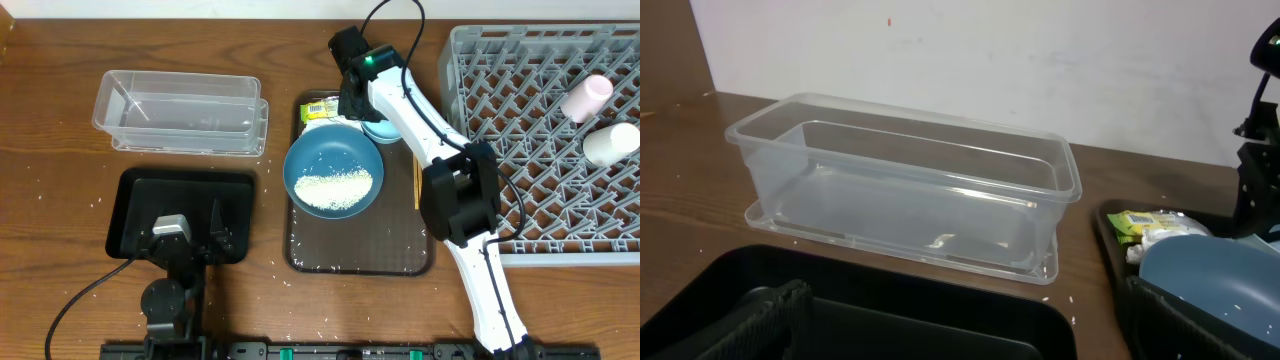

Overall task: Sort waste into correct bins and load items into the dishwasher rack
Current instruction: 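Reach the right gripper to the light-blue bowl and grasp its rim, then carry the light-blue bowl to the rack's right edge and release it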

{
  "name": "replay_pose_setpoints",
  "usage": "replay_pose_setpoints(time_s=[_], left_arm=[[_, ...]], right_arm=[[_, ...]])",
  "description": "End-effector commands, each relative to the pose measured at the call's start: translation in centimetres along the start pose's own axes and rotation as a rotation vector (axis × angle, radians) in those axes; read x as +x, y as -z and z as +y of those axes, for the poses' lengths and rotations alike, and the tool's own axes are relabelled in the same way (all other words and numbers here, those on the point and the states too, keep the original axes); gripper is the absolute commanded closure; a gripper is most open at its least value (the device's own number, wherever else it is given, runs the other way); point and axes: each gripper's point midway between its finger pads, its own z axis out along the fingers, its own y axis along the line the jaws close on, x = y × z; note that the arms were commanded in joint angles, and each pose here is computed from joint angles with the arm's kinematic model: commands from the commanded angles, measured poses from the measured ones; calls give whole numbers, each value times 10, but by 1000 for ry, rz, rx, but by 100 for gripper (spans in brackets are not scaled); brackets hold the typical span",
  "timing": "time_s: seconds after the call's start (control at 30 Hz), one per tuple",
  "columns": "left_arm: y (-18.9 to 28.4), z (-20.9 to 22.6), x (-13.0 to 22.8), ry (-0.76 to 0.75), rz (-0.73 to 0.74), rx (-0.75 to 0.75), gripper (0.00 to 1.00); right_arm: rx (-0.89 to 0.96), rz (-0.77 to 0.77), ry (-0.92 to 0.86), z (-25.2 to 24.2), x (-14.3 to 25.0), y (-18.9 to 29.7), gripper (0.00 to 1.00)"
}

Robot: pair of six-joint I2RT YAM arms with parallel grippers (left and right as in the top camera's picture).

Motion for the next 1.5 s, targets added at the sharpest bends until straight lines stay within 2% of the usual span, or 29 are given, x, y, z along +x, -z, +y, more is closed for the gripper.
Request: replay_pose_setpoints(time_s=[0.0,0.1,0.2,0.27,0.43,0.63,0.8,1.0,1.33,1.47], left_arm=[[-1,4,17,-15,52,-16,2],[-1,4,17,-15,52,-16,2],[-1,4,17,-15,52,-16,2],[-1,4,17,-14,52,-16,2],[-1,4,17,-15,52,-16,2],[-1,4,17,-15,52,-16,2],[-1,4,17,-15,52,-16,2],[-1,4,17,-14,51,-16,2],[-1,4,17,-14,51,-16,2],[-1,4,17,-14,52,-16,2]], right_arm=[[21,3,-6,3,6,-6,79],[14,10,-6,4,7,-6,83],[-10,18,-9,7,7,-4,94],[-31,9,-18,8,1,4,98],[-66,-45,-46,-2,-23,36,99],[-121,-143,-51,-36,-62,101,99],[-200,-236,-87,-84,-91,162,99],[-302,-357,-41,-149,-116,226,99],[-381,-374,-204,-278,-129,230,99],[-383,-437,-290,-336,-137,235,99]])
